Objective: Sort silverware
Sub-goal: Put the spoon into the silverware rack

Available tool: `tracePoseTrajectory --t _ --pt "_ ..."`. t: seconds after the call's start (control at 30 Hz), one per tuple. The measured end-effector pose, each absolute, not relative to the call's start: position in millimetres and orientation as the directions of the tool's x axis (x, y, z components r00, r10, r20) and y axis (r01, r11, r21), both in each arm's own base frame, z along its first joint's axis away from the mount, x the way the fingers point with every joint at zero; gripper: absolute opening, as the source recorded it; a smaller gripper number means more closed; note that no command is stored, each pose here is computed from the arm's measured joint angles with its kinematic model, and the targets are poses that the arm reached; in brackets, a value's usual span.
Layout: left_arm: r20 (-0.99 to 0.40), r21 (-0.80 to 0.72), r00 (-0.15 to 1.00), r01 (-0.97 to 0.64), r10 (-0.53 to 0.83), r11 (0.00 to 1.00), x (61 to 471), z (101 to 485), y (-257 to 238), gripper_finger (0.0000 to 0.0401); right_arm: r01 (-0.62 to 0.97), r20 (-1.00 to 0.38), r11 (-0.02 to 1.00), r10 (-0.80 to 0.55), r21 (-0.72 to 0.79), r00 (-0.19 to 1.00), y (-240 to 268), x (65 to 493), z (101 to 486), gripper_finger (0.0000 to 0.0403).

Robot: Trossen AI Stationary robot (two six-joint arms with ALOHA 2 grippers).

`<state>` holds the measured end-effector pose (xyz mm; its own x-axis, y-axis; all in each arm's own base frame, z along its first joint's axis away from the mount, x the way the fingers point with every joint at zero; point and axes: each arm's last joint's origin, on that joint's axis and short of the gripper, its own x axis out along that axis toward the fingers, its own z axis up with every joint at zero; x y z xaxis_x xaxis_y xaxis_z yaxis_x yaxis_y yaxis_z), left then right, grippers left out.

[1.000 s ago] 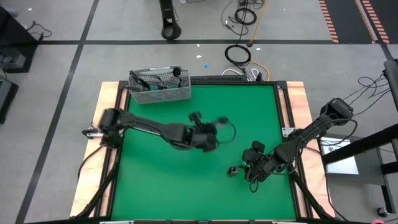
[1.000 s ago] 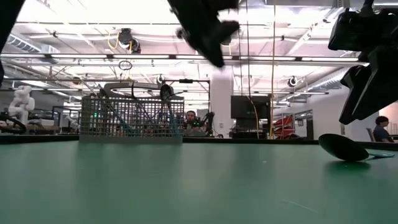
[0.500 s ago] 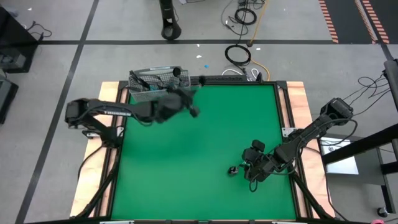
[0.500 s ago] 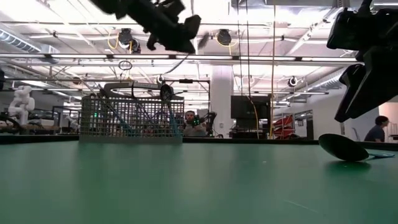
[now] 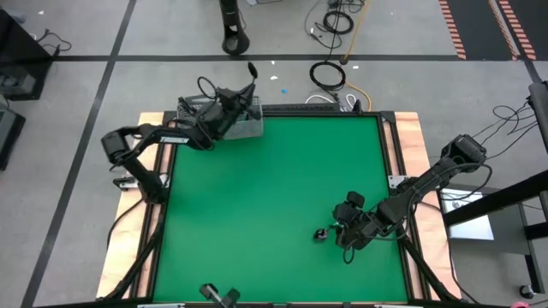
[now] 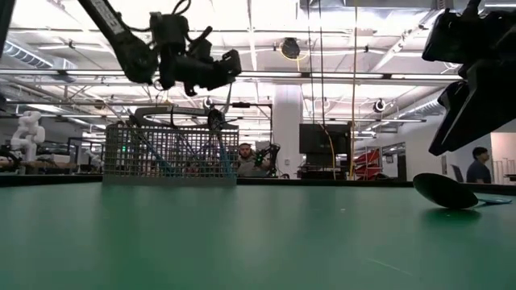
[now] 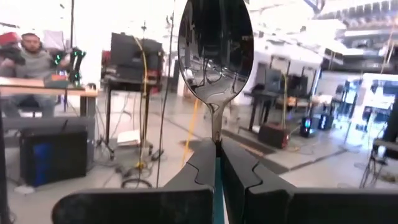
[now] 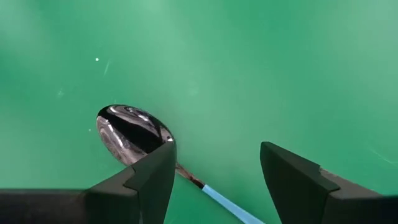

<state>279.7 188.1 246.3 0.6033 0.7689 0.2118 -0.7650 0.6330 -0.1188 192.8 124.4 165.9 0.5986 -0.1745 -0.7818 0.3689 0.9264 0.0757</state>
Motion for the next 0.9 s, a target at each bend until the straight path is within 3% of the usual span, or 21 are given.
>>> tracePoseTrajectory --t 0.23,0.9 --pt "0.190 -0.133 0.576 -0.787 0.795 0.602 280 221 208 0.0004 0.371 -0.778 0.926 -0.181 0.071 0.601 124 193 166 0.0224" --pt "0.148 -0.089 0.618 -0.770 0.773 0.632 284 213 206 0.0019 0.385 -0.755 0.922 -0.222 0.044 0.617 123 193 167 0.0224"
